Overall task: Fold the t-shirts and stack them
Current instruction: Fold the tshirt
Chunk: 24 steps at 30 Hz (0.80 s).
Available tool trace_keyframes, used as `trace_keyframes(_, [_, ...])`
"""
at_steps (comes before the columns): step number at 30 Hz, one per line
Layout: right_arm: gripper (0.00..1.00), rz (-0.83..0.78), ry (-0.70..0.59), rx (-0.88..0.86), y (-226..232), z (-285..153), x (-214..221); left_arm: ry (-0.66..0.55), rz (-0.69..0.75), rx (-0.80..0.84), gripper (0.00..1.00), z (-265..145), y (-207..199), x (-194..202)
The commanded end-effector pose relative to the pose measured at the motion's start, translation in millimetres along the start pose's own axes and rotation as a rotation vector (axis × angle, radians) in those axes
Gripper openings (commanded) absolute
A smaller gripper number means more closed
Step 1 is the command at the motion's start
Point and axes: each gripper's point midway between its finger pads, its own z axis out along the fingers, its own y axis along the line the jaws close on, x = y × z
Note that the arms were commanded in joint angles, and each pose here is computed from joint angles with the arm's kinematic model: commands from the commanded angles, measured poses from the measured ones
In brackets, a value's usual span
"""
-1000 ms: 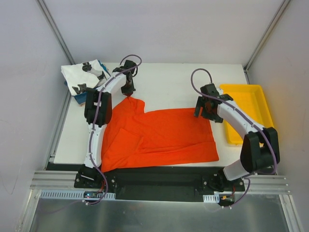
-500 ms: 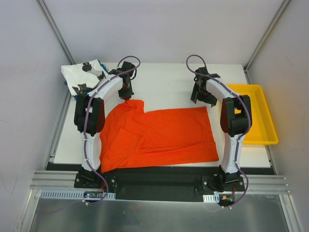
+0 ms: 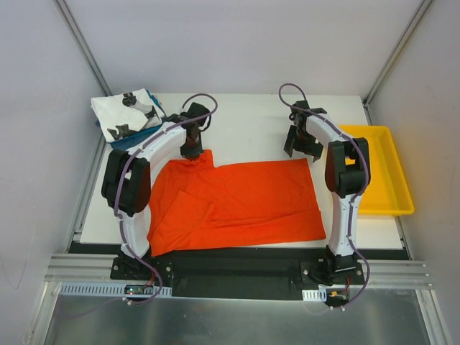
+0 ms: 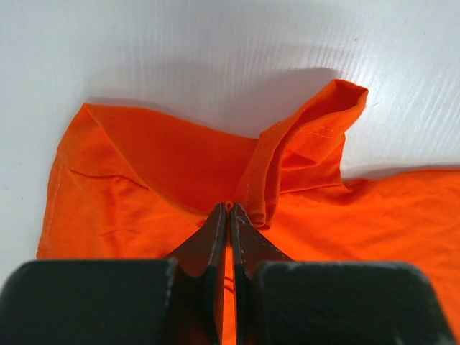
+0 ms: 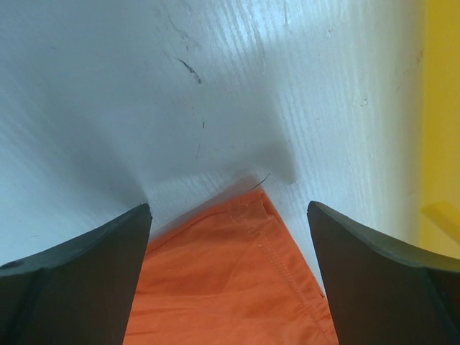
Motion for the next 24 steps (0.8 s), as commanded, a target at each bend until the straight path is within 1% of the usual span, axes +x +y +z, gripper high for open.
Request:
trace_keyframes(1, [0.90,0.020,0.040,-0.030,-0.2,-6.0,10.8,-0.050,-0.037,-0.026,0.00,-22.5,12.6,1.8])
trace_keyframes(5, [0.69,0.019,0.064,-0.040,0.0,1.3,19.2,-0.055,-0.039,-0.029,0.00,-27.2,16.4,9.1])
trace_keyframes(10, [0.60,0.030,0.068,-0.028,-5.2,2.9,22.0,-0.051,-0.030,-0.017,0.00,-31.7,15.9,23.4])
trace_keyframes(11, [0.53,0.030,0.065,-0.033,-4.8,1.9,21.7,-0.062,-0.029,-0.007,0.00,-35.7,14.5,23.1])
trace_keyframes(13, [0.45,0.026,0.069,-0.033,-5.5,2.5,23.7,-0.070,-0.022,0.001,0.00,-38.6,12.5,24.7])
trace_keyframes(14, [0.37,0.027,0.070,-0.030,-6.0,3.4,24.8,-0.074,-0.023,0.006,0.00,-40.5,12.0,24.7])
trace_keyframes(17, [0.25,0.029,0.067,-0.030,-8.4,3.0,27.1,-0.074,-0.018,0.025,0.00,-43.8,8.4,27.6])
trace_keyframes(19, [0.21,0.020,0.053,-0.036,-8.8,-0.4,25.4,-0.070,-0.013,0.027,0.00,-44.3,8.0,30.7])
trace_keyframes(20, [0.16,0.014,0.049,-0.042,-9.0,-2.2,25.0,-0.073,-0.014,0.029,0.00,-46.4,8.4,31.5])
trace_keyframes(23, [0.10,-0.005,0.031,-0.069,-9.2,-9.7,24.3,-0.075,-0.014,0.038,0.00,-51.2,9.0,38.1])
trace_keyframes(24, [0.10,-0.006,0.021,-0.078,-8.9,-12.0,23.1,-0.076,-0.012,0.042,0.00,-53.5,8.4,40.5])
